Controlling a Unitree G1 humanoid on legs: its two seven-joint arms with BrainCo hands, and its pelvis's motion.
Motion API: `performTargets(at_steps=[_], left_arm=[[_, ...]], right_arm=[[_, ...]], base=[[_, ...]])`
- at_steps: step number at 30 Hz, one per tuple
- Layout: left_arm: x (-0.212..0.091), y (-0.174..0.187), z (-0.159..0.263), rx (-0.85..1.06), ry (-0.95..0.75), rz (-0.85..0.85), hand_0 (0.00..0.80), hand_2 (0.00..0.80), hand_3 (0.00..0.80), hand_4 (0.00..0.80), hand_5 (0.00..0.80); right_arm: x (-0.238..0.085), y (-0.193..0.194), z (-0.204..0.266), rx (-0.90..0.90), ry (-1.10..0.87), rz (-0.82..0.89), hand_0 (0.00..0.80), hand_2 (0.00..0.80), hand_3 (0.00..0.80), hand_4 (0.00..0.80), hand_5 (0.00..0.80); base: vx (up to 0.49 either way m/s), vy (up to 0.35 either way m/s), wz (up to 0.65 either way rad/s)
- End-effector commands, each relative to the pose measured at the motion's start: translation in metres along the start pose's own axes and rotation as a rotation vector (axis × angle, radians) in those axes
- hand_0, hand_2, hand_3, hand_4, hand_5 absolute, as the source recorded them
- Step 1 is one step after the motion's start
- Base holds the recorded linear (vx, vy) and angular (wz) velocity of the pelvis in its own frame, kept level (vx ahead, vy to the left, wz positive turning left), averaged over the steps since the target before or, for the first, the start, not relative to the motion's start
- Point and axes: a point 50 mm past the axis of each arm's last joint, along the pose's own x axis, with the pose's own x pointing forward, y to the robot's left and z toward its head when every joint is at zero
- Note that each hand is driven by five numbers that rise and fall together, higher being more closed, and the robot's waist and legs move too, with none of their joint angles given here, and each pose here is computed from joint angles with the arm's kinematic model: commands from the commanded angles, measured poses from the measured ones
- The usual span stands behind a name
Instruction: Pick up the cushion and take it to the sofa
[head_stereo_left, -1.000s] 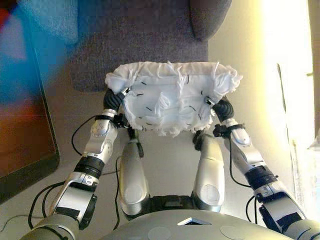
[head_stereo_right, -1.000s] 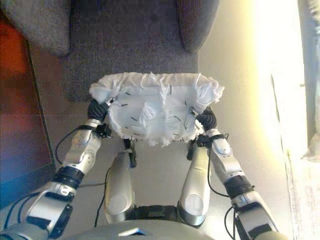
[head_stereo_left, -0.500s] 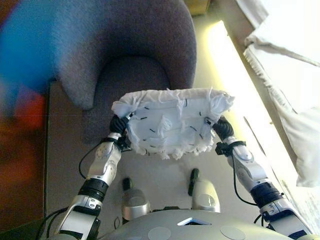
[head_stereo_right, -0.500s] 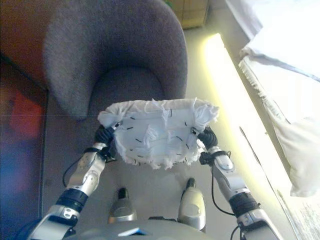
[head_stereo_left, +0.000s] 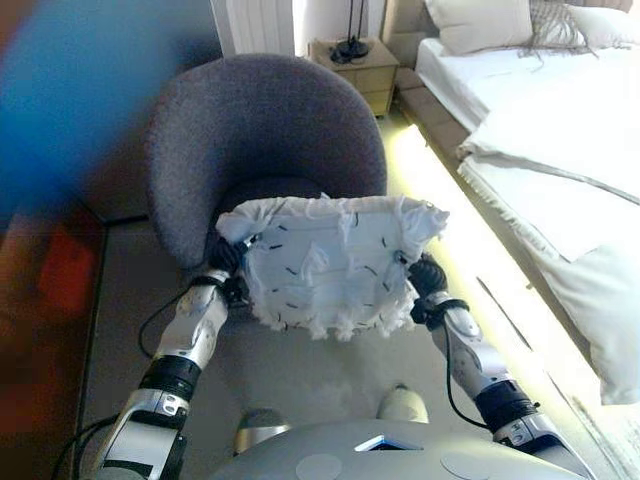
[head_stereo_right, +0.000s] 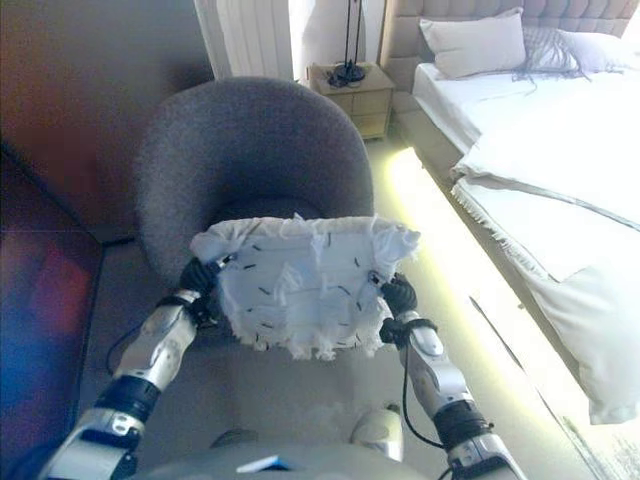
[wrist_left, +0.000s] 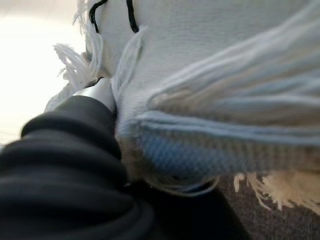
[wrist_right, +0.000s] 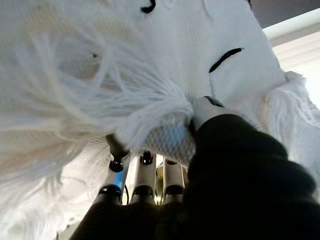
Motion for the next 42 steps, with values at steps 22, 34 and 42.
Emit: performTargets(at_steps=[22,34,42], left_arm=[[-0.013,0.007,0.030,-0.012,-0.191,0.004,0.800,0.800,0.800,0.800,0.800],[-0.017,0.016,0.026,-0.070,-0.182,0.041,0.800,0.800,0.800,0.800,0.800],[-0.005,0.010,0.022,-0.064,-0.166,0.029,0.800,0.800,0.800,0.800,0.800]], right_arm=[[0.003,-0.008,0.042,-0.024,-0.127,0.132,0.800,0.800,0.800,0.800,0.800],[0.006,-0.001,0.048,-0.079,-0.128,0.169,0.800,0.800,0.800,0.800,0.800],[0.010,0.001,0.040,-0.065,-0.067,0.180,0.800,0.800,0.800,0.800,0.800]], base=[[0.376,-0.143,0.02],[0.304,-0.034,-0.30],[0.292,0.145,-0.14]])
